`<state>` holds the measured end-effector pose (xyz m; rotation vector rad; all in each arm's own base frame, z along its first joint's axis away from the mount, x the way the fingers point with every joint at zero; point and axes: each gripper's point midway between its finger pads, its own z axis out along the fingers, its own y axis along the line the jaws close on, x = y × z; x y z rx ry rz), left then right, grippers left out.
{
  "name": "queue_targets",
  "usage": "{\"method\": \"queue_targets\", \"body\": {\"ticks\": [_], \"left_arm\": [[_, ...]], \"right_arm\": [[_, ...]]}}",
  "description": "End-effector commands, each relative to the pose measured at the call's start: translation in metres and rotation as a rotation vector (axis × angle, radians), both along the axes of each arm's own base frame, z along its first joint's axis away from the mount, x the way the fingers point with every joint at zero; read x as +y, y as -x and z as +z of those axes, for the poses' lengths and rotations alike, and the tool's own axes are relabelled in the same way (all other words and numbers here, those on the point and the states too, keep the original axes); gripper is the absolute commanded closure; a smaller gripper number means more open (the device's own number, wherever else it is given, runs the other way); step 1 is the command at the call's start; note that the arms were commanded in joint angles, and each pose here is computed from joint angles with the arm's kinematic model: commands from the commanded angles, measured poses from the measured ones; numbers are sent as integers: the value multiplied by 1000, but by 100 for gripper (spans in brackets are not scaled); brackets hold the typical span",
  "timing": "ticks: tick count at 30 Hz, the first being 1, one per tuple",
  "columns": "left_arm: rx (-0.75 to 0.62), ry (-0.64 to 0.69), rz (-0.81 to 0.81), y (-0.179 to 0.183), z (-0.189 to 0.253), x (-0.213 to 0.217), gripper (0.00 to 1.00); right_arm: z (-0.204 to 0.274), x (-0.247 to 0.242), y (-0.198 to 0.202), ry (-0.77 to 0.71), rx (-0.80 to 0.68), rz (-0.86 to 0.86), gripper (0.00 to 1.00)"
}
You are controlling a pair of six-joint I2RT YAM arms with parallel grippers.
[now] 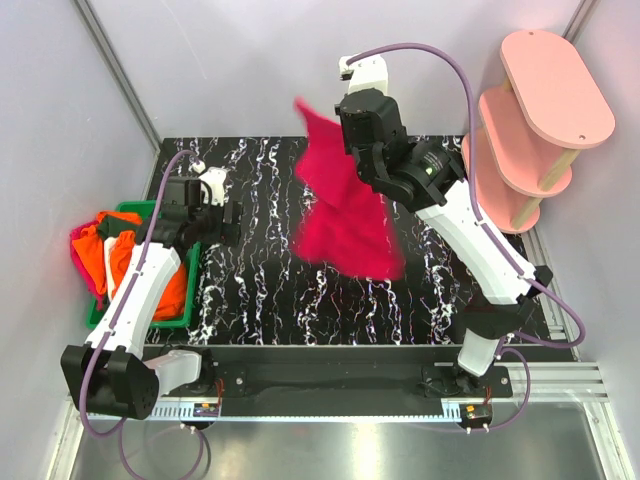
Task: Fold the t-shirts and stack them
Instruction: Flatten out the tshirt
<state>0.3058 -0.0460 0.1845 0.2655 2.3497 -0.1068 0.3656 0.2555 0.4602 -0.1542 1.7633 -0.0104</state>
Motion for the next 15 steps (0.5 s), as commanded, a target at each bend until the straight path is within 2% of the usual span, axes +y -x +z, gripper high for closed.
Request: {"method": "queue_targets", "body": {"ticks": [1,15], "left_arm": [[-74,25,-6,-13,21,-3,1],[-101,82,-23,-28,41,-15,1]], "right_arm": [[26,-4,5,-84,-60,6,100],[8,2,3,-92,-12,37,100]]}}
